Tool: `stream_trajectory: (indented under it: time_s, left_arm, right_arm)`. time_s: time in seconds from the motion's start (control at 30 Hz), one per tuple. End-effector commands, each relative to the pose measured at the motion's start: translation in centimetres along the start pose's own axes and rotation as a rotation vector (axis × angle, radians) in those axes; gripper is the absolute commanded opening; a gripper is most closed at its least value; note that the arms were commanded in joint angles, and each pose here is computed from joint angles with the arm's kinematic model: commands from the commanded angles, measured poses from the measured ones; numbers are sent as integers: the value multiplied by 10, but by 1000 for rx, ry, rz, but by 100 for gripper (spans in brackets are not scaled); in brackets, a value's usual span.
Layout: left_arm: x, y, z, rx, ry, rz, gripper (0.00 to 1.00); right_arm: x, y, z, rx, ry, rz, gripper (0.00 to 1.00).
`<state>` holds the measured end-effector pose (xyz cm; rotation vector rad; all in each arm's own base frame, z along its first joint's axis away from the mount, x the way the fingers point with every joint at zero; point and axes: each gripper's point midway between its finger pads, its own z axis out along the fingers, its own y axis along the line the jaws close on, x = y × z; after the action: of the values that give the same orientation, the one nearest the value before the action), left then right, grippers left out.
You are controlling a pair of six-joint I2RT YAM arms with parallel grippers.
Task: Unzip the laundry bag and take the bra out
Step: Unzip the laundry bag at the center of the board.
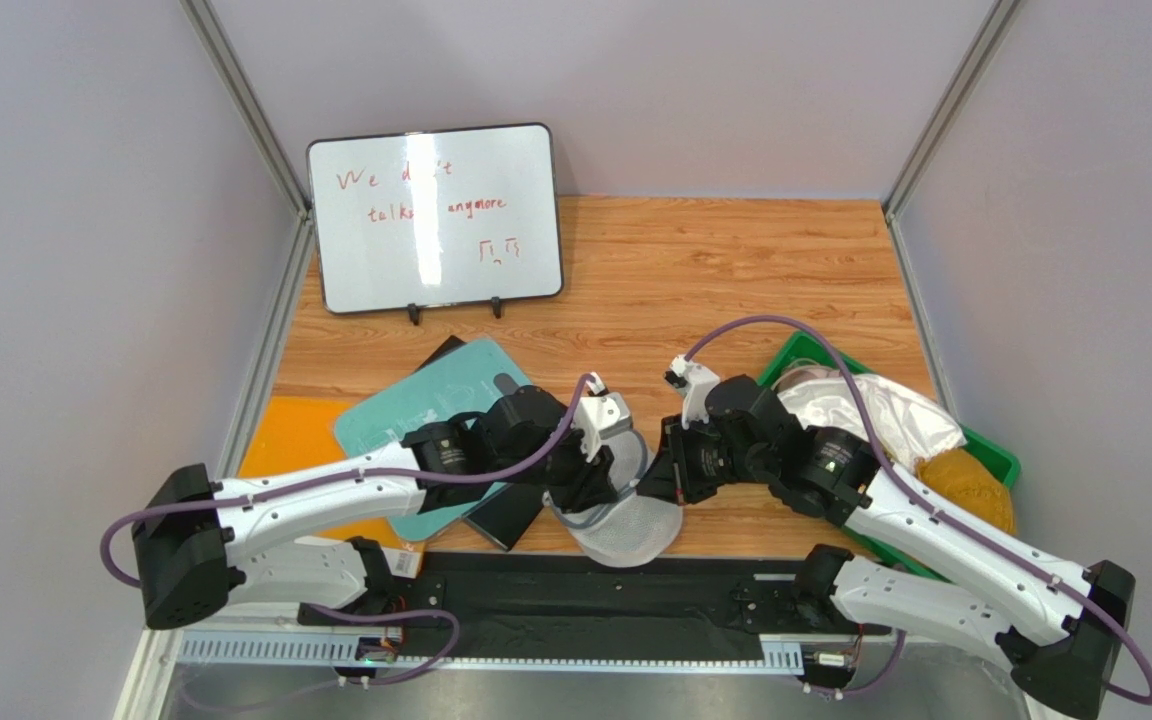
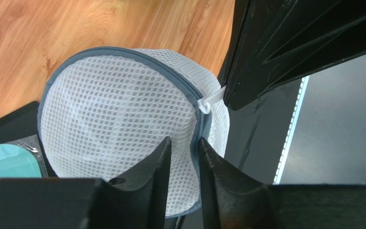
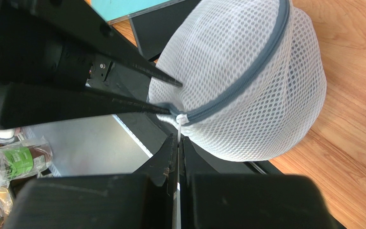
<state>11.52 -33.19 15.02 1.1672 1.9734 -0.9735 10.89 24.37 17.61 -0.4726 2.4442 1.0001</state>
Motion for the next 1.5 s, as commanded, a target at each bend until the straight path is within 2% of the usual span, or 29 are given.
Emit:
stream_trajectory:
  time_s: [0.0,0.03,0.07,0.1,0.5,0.73,0.93,0.97,1.0,1.07,1.1,1.13,1.2,1.47]
  left_arm:
    - [-5,2,5,-9,-25,-46,25]
    - [-4,1,5,-10,-24,-52,9]
    - [-3,1,5,-9,-18,-55,1]
    - [-2,1,4,-9,-18,-57,0]
    - [19,4,-23,-54,-13,-76,0]
    - [12,-1,-48,-55,-110,-77,0]
    - [19,-1,-52,-65,-70,-71,0]
    - [16,0,-53,-78,-70,-71,2]
    - [17,0,-54,-80,-59,-72,18]
    - [14,-3,-58,-80,-58,-72,34]
    - [12,-8,-60,-71,-66,-63,45]
    - [8,-10,-61,-67,-79,-55,49]
    - [-2,-14,-62,-76,-104,-38,54]
    - [-27,-32,-37,-67,-84,10,55]
  right_arm:
    - [-5,6,2,-25,-20,7,0]
    - [-4,5,3,-21,-15,9,0]
    - [-3,4,4,-17,-12,10,0]
    - [-3,3,4,-13,-14,7,0]
    - [8,-26,3,79,-35,27,0]
    - [4,-23,-11,54,-84,-2,0]
    - [-5,-13,-20,38,-93,-39,0]
    - [-5,-11,-20,31,-93,-41,0]
    - [-4,-9,-20,16,-90,-41,0]
    - [-5,-6,-18,-6,-97,-43,0]
    - [-4,-4,-18,-16,-95,-42,0]
    - [-5,-3,-17,-23,-100,-46,0]
    - [-6,-1,-16,-27,-87,-49,0]
    - [-4,1,-12,-38,-76,-50,0]
